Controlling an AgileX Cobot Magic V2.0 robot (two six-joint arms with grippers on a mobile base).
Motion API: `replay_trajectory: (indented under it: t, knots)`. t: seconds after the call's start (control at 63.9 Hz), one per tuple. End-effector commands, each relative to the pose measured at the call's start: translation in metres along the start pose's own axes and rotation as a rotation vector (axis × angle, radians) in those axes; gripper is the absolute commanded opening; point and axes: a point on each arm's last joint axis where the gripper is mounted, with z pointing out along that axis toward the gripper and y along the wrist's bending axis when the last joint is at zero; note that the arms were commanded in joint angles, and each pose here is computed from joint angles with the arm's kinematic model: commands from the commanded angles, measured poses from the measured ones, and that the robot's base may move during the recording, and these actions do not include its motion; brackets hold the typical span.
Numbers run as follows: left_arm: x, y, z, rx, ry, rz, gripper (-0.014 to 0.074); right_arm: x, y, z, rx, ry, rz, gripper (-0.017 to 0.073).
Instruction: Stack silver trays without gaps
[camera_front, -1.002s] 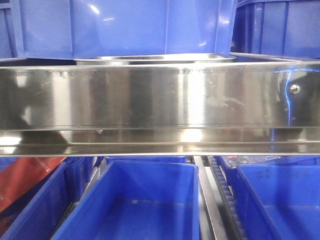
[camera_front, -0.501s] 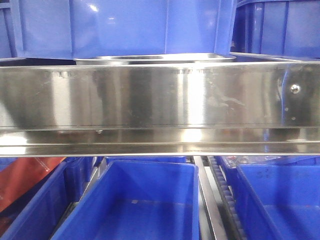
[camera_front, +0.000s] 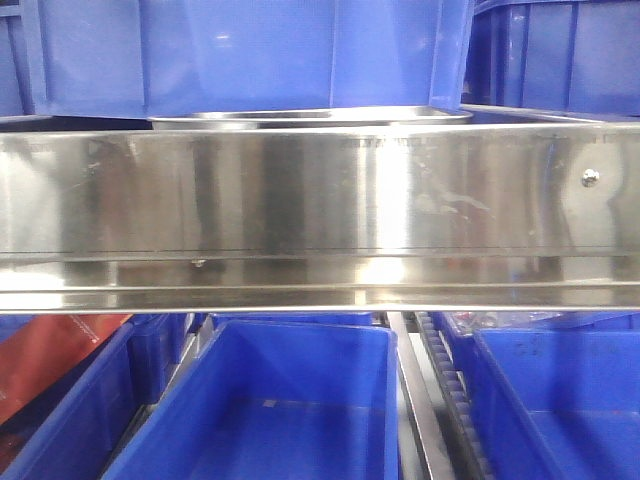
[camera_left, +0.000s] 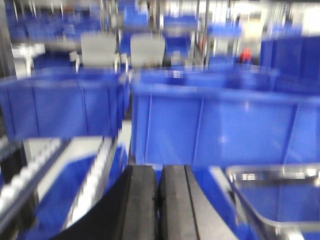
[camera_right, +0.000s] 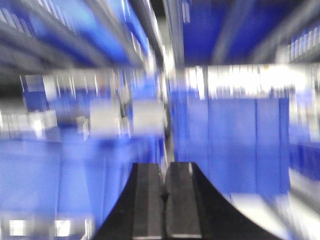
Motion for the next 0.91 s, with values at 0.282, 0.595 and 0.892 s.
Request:
replay_trajectory:
  t: [0.282,0.595,0.892]
  knots:
    - [-0.028,-0.001,0.016,0.003,0.034,-0.004,-0.0008,-0.034,0.002,0.063,0.008,0.386,0.022,-0.0081]
    - [-0.030,-0.002,0.015,0.021,0.018,-0.035,-0.0008,-0.054,0.022,0.119,-0.136,0.495,0.247,-0.0081]
    - [-0.026,-0.010,0.031,0.101,0.087,-0.189,-0.0008,-0.062,0.020,0.133,-0.120,0.365,0.260,-0.0081]
